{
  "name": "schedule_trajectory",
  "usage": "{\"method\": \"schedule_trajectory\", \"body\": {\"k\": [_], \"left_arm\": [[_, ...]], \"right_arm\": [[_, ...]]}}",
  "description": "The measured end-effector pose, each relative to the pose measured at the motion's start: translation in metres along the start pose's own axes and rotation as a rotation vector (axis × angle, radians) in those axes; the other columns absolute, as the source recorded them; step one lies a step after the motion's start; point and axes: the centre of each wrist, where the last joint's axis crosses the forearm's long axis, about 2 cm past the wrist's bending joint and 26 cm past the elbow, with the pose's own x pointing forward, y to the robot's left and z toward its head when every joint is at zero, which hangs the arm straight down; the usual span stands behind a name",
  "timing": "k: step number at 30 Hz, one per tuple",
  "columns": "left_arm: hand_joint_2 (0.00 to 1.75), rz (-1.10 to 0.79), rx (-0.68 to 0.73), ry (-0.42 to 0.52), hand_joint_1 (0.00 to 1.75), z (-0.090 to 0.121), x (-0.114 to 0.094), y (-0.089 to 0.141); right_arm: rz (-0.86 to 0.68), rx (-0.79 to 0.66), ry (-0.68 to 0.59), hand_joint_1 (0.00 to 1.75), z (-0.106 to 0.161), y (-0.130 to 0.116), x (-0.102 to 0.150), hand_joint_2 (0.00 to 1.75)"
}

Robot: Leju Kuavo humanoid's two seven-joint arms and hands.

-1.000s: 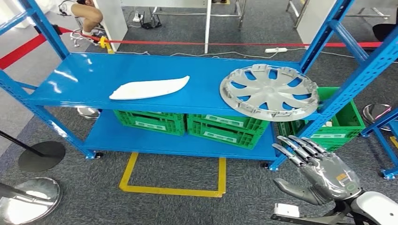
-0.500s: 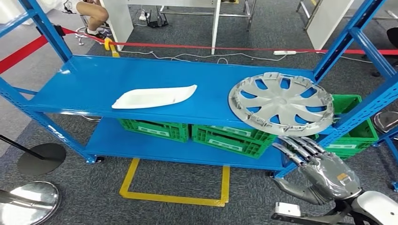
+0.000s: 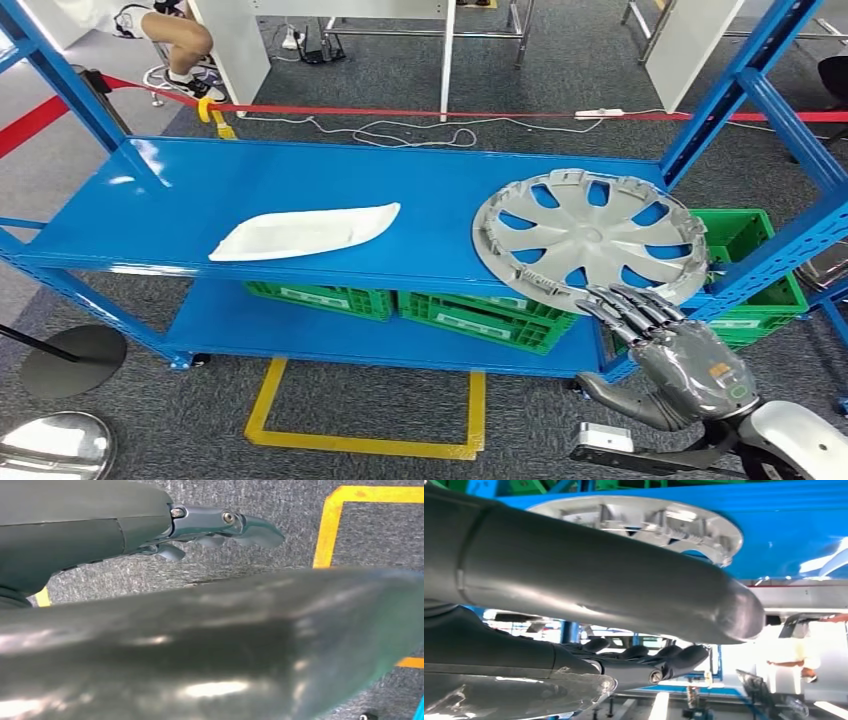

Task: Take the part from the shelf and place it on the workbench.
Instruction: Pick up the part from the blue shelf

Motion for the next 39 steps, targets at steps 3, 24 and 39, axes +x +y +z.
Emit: {"method": "schedule_trajectory", "body": {"k": [3, 24, 39], "left_arm": [[0.00, 0.002, -0.004, -0.004, 0.00, 0.001, 0.001, -0.001], [0.00, 0.001, -0.008, -0.018, 0.00, 0.002, 0.003, -0.002], [0.00, 0.011, -0.039, -0.006, 0.00, 0.002, 0.002, -0.007]], "right_arm": [[-0.001, -0.003, 0.001, 0.00, 0.000, 0.000, 0.000, 0.00], [-0.023, -0.016, 0.019, 0.00, -0.006, 0.001, -0.002, 0.00], [-0.014, 0.000, 0.119, 0.00, -0.012, 0.022, -0.009, 0.00]]}}
